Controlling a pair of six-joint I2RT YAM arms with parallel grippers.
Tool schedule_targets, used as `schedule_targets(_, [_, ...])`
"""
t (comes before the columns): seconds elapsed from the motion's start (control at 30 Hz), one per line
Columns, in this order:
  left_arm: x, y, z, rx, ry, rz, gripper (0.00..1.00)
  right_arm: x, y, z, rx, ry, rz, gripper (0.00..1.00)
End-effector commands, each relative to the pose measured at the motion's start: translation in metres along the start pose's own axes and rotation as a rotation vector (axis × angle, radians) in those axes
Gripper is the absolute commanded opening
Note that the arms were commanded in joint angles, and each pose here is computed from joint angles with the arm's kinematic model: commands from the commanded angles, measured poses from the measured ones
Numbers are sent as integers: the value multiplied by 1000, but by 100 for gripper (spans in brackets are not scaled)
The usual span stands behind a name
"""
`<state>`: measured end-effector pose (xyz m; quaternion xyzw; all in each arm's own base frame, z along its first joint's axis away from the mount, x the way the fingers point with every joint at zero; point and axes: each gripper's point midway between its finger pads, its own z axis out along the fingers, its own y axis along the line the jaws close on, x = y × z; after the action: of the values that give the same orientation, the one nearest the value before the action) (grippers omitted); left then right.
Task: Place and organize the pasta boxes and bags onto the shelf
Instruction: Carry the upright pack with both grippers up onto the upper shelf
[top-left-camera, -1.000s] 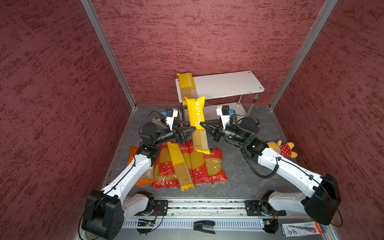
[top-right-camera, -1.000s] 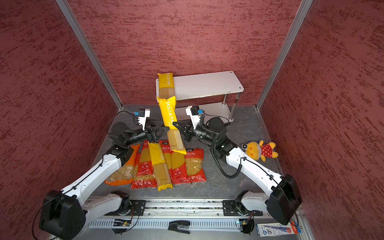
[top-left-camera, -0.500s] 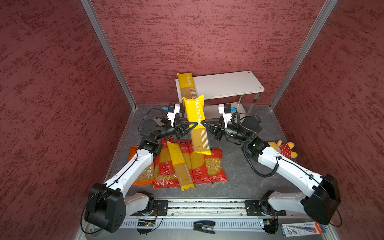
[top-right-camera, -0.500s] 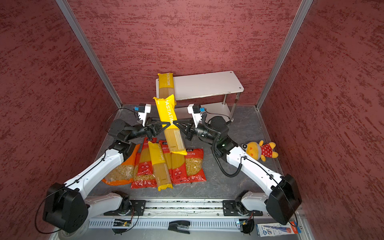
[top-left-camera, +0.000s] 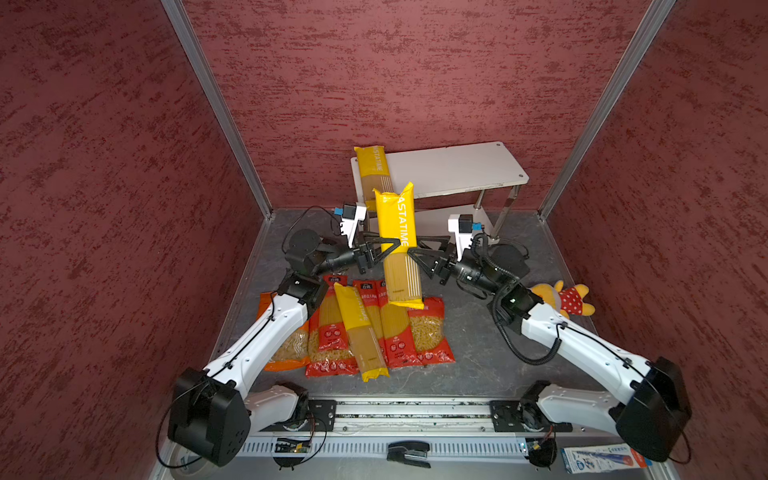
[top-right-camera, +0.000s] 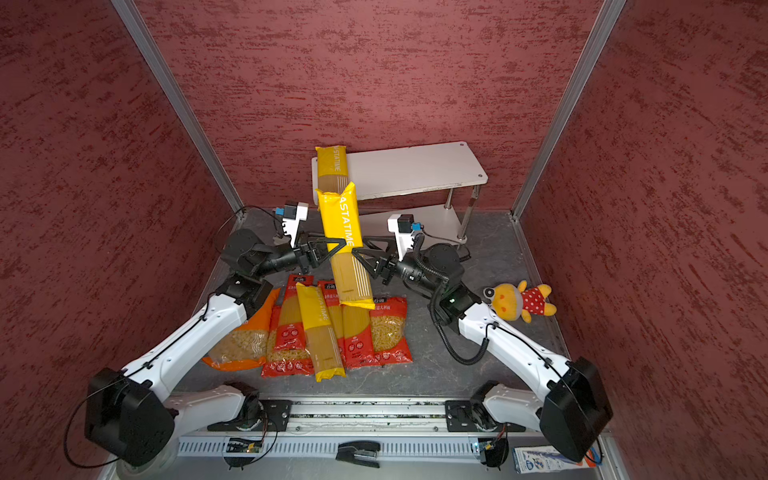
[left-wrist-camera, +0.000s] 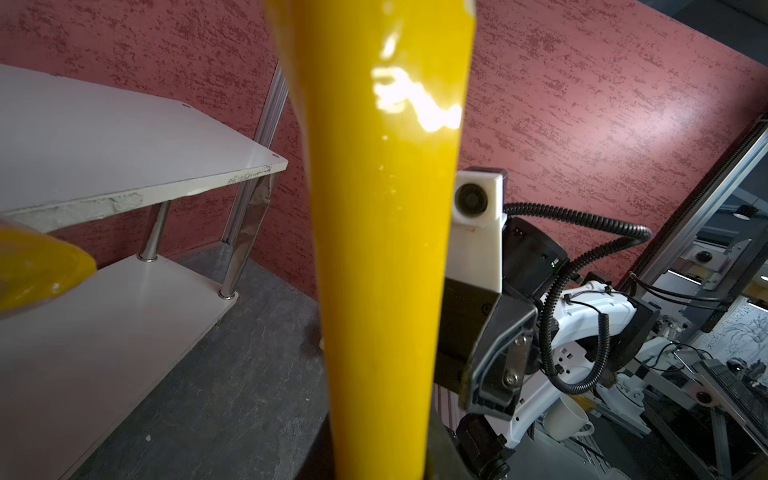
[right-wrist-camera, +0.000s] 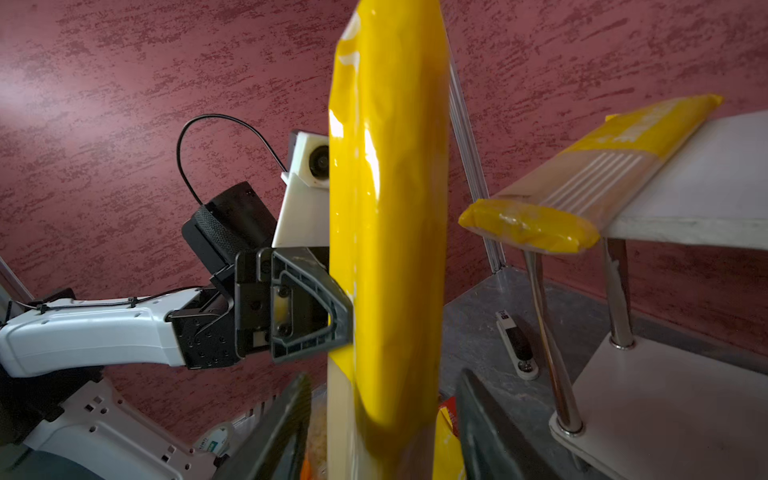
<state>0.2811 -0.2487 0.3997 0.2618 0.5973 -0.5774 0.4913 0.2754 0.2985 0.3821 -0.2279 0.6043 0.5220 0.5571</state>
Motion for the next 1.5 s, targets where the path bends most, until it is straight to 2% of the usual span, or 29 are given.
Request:
schedule_targets(0.0, [-56, -27, -1, 13, -151, 138, 0, 1, -15, -13, 67, -10, 37, 66])
schedule_targets(0.23, [-92, -28, 7, -18, -248, 148, 0, 31, -9, -17, -14, 86, 118, 74])
schedule_targets(0.43, [-102, -29, 20, 2, -265, 115, 0, 29, -7, -16, -52, 49, 153, 70])
schedule_targets(0.53, [-103, -22, 24, -15, -272, 91, 0, 21, -5, -13, -77, 8, 169, 62])
schedule_targets(0.73, [-106, -6, 28, -44, -274, 26, 0, 14, -4, -7, -122, -34, 197, 31])
schedule_targets(0.83, [-111, 1, 27, -54, -276, -2, 4, 11, -3, -7, -134, -50, 203, 19])
schedule_targets(0.97, [-114, 6, 30, -54, -254, -27, 15, 3, -3, -9, -144, -74, 210, 7])
schedule_targets(1.17, [-121, 23, 26, -128, -236, -68, 47, -30, -3, -11, -153, -124, 222, 0])
schedule_targets(1.33, [-127, 45, 4, -244, -259, -104, 61, -62, -15, -6, -93, -108, 236, 0])
schedule_targets(1.47, [-126, 54, -22, -331, -288, -88, 65, -93, -24, -1, -69, -99, 281, 0])
